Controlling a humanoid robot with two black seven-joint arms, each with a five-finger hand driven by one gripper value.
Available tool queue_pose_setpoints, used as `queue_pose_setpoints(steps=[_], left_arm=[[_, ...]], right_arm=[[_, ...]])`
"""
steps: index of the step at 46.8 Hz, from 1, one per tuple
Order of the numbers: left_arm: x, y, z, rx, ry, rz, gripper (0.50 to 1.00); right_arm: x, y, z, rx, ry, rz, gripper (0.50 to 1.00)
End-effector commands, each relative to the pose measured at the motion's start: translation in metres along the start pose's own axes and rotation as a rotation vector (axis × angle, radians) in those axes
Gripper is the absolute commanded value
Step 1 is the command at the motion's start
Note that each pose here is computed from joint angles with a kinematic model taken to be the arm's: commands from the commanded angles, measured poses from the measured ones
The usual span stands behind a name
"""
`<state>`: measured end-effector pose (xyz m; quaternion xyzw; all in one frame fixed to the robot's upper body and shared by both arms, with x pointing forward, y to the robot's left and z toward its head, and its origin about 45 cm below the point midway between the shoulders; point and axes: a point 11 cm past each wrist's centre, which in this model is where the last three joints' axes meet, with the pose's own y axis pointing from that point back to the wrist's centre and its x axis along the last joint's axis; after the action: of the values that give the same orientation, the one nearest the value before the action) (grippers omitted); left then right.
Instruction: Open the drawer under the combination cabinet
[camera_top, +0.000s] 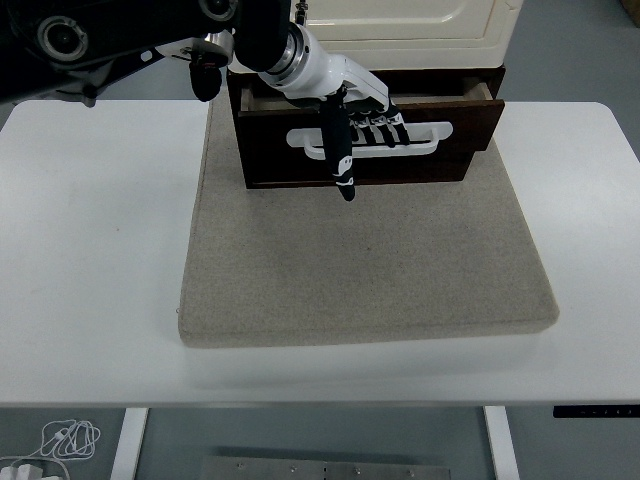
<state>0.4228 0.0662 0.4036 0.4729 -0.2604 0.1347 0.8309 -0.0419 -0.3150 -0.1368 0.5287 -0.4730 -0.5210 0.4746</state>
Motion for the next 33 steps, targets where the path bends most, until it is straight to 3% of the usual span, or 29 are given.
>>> queue_pose_setpoints(steps=[1, 33], left_arm=[[-0.0010, -0.0002, 0.0006, -0.001, -0.003, -0.004, 1.000], [-0.0031, 0.0034, 0.0060, -0.026, -0.016, -0.043, 1.000]], right_arm=[[0.0002, 0.0000, 0.0001, -0.001, 0.000, 0.000, 0.926], [0.0002, 0.0000, -0.0001, 0.001, 0.000, 0.000, 0.926]])
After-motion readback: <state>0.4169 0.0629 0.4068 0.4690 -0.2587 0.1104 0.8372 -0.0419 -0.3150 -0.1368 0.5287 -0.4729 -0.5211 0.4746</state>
